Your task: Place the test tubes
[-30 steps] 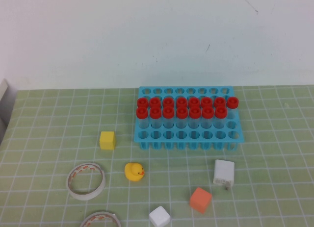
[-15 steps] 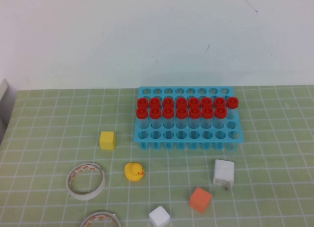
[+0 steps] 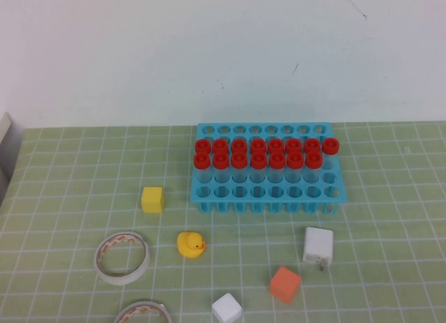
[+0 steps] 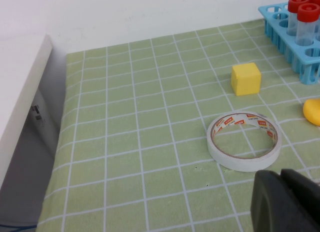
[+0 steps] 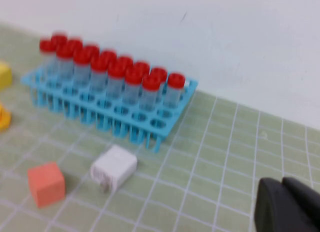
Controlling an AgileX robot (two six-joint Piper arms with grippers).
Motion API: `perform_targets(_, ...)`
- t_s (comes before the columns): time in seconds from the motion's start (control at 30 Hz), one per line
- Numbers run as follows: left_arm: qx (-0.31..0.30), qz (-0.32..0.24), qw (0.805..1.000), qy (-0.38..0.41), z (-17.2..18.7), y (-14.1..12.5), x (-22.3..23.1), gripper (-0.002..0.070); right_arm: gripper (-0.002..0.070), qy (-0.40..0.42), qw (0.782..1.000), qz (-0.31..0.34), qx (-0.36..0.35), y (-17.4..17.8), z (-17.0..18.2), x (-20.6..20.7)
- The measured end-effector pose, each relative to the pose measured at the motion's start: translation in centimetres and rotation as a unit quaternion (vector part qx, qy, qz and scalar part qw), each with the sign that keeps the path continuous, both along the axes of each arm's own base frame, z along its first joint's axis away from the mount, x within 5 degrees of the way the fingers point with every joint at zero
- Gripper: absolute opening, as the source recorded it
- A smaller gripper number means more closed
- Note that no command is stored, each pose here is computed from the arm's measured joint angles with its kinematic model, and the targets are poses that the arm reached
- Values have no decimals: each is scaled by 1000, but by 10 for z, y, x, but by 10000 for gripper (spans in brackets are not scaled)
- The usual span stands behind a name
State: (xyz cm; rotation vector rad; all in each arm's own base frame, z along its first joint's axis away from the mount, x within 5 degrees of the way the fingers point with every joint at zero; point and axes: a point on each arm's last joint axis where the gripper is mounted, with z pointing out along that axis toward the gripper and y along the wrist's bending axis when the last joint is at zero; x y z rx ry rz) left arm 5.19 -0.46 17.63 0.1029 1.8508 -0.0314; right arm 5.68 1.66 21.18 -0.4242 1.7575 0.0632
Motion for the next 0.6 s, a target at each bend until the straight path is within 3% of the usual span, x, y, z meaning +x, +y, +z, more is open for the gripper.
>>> perform_targets(0.23,0,0,1000,0,0,0,0,0,-1,-18,999,-25,34,-3,-29,-3)
perform_targets(0.43,0,0,1000,0,0,0,0,-1,-1,-29,997,-57,-31,-7,-31,-3)
perform_targets(0.6,0,0,1000,0,0,0,0,0,-1,-39,995,-82,-42,-10,-30,-2)
